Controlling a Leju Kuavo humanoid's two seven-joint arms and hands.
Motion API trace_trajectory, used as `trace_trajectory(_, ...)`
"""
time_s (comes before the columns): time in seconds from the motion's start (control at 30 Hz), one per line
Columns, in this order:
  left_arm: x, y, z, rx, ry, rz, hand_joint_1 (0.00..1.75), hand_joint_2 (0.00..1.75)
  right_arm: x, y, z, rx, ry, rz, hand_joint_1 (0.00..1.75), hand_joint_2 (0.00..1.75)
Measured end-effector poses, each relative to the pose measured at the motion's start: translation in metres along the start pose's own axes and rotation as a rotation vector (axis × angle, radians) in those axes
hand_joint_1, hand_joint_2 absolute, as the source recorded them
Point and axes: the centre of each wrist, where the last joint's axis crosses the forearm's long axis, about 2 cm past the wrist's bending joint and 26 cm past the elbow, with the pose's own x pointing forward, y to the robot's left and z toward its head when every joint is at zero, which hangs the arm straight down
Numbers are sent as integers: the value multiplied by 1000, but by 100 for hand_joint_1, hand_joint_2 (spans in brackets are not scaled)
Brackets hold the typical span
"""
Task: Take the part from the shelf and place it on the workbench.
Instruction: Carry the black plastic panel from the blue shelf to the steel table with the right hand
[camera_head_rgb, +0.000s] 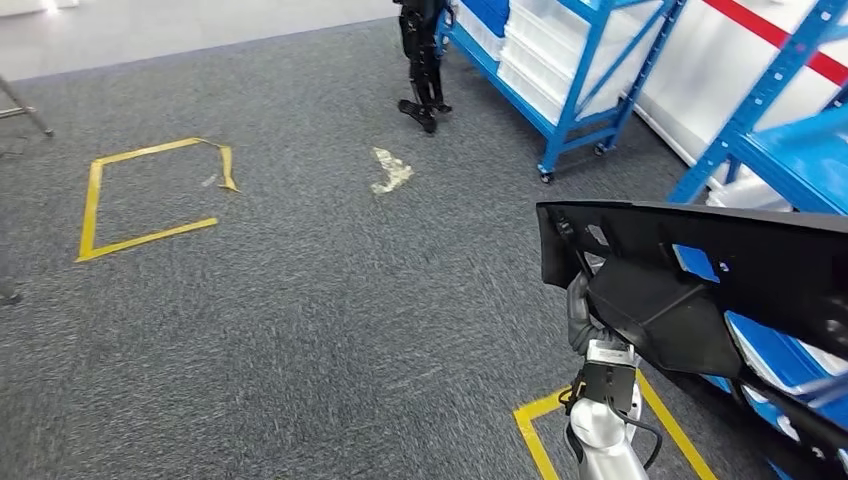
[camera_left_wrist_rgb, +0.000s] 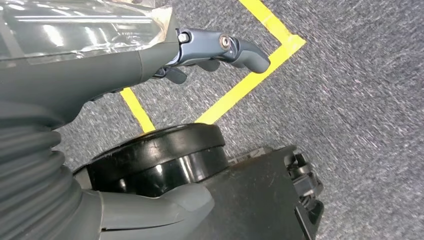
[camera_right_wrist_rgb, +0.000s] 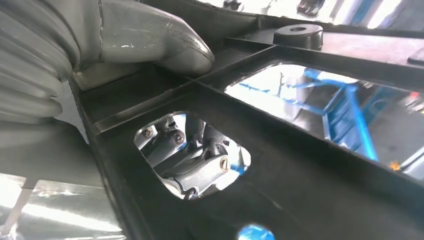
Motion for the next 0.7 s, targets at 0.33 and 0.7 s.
trace_trajectory(0.33,2,1,-2,-11,-16,-16,0,175,0,6,-6,11,-10,-13,175,175)
trace_trajectory(0.7,11,5,-7,0,-48,-32,0,175,3,10,-11,-2,-14,-22,175,175)
